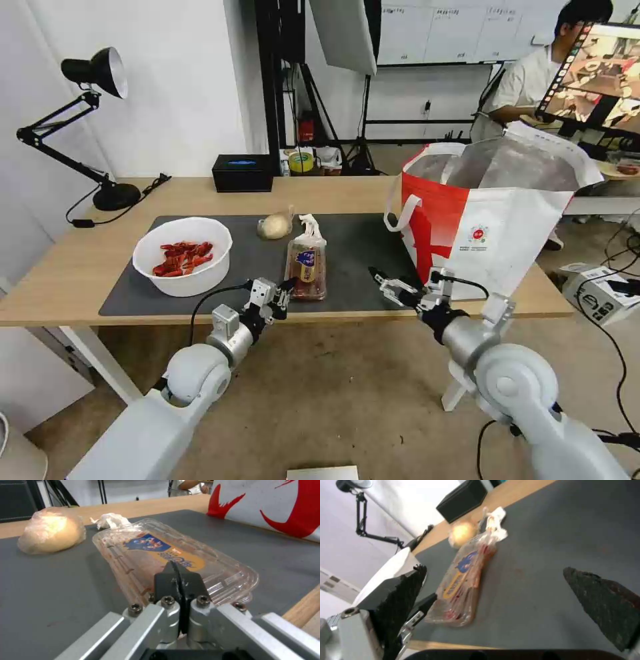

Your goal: Pick up the trash from the table and place it into the takeout bag.

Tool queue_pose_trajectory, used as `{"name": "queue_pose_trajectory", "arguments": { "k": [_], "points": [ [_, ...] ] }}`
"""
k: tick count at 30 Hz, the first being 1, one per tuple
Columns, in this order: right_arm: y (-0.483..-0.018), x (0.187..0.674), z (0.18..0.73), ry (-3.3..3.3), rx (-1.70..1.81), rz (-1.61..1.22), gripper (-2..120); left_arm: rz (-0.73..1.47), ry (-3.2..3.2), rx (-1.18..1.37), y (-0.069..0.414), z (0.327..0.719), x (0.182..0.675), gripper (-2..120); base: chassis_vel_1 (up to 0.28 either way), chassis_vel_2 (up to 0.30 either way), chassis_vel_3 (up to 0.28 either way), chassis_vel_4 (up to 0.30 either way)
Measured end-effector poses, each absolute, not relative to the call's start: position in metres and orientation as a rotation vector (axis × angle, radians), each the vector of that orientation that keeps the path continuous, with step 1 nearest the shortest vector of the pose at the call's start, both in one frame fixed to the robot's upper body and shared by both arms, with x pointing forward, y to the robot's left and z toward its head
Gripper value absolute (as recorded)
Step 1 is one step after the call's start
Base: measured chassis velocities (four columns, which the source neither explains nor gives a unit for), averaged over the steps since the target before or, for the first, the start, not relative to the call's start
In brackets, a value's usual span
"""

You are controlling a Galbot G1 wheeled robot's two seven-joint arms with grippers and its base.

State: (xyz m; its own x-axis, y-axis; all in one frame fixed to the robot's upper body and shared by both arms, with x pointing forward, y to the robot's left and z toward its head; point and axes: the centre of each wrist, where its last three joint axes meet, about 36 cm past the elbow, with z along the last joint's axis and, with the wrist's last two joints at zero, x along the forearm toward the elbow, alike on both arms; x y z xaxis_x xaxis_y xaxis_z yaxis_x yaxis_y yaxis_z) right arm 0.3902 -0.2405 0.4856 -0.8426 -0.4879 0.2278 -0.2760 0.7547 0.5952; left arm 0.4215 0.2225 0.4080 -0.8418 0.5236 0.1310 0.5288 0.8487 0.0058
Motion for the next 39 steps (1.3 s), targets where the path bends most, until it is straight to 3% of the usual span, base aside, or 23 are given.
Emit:
{"name": "queue_pose_trajectory", "arguments": {
  "k": [39],
  "points": [
    [-0.165,0.515,0.524,-2.272,0.546,-0.827,100,-0.02,-2.906,-0.812,0.219,0.405,0.412,0,0.0,0.0,0.0,0.0]
  ]
}}
